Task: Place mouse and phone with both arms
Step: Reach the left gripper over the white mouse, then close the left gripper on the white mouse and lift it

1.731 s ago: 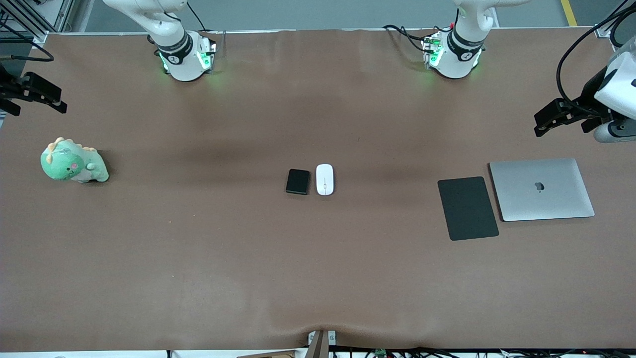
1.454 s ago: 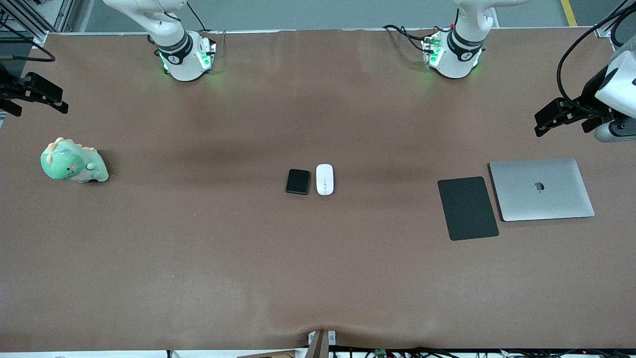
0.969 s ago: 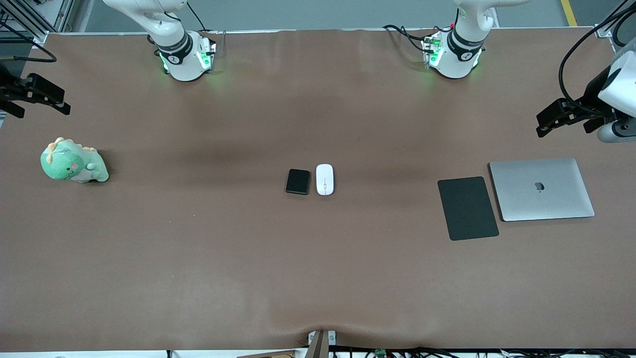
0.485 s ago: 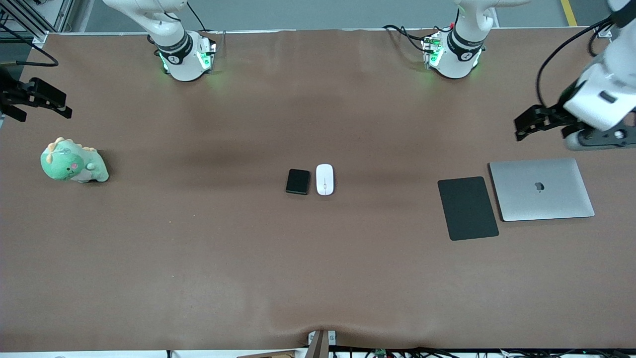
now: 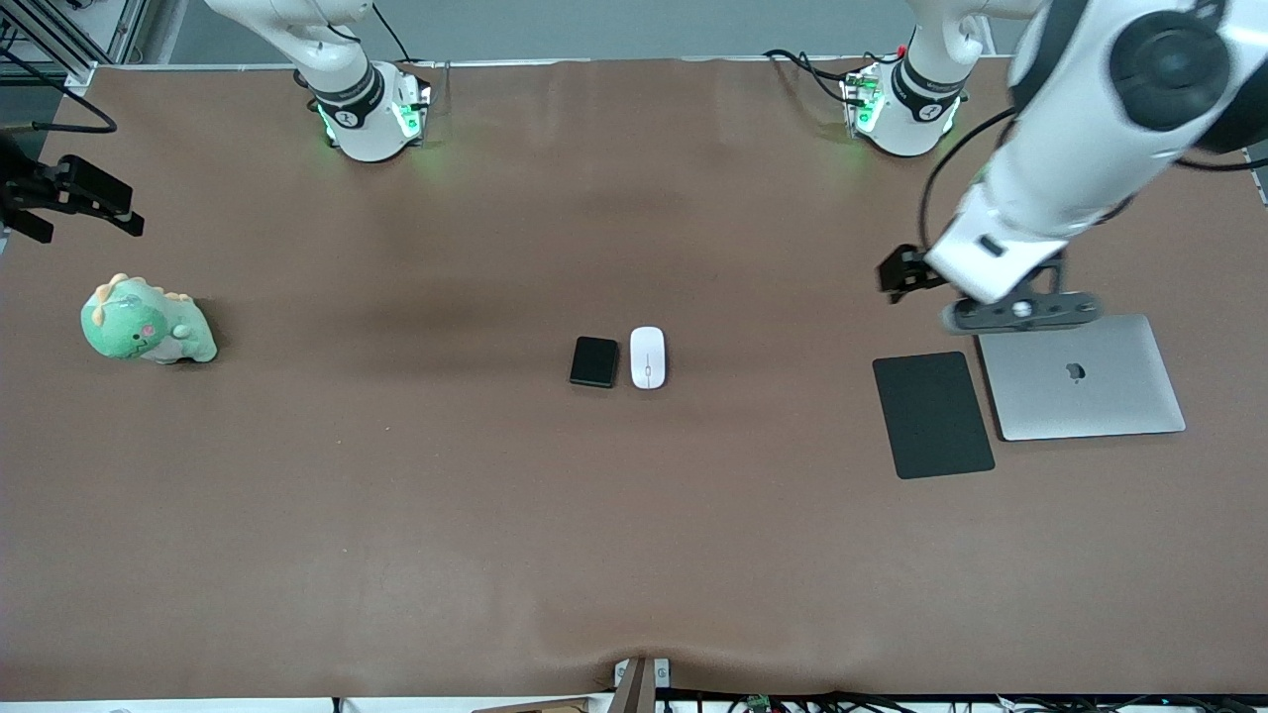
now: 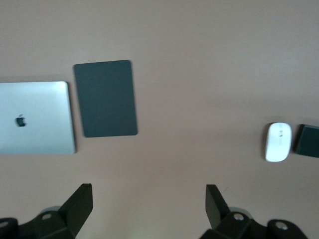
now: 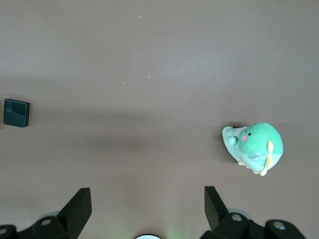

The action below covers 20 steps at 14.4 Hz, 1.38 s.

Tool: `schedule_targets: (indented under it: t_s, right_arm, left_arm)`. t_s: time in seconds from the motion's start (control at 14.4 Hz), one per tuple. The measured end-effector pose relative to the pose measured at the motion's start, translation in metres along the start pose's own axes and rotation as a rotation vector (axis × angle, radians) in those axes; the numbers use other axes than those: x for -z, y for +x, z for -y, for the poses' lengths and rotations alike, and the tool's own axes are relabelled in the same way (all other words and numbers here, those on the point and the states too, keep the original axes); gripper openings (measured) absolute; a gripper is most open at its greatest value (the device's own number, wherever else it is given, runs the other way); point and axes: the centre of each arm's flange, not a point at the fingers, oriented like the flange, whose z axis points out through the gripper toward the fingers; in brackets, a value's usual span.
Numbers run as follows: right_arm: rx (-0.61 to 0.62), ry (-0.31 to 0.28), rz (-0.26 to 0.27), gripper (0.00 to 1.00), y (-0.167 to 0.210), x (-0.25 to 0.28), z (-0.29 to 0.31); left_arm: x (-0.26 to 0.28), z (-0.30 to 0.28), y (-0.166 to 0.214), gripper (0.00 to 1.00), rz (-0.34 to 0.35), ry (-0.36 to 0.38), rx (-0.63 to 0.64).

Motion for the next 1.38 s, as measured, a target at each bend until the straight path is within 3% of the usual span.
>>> schedule_targets:
  t_s: [0.42,0.76,1.11,1.38]
  right_arm:
    - [0.0,0.0,0.0,1.0,0.0,0.0,0.0]
    - [0.001,0.0,0.001,1.0,0.0,0.0,0.0]
    - [-0.002,0.001,0.001,1.0,0.0,0.0,-0.001]
    - [-0.011,0.002,0.006,1.0,0.002,-0.003,-0.006]
  left_arm:
    - [-0.079,-0.1,0.004,1.0,-0.035,-0.022,0.061]
    - [-0.188,-0.175,-0.005,1.0,-0.023,-0.038,0.077]
    - [-0.278,-0.224,-0.021,1.0,-0.003,-0.063,0.051]
    - [-0.305,-0.245,-0.039,1.0,-0.001,-0.072,0.037]
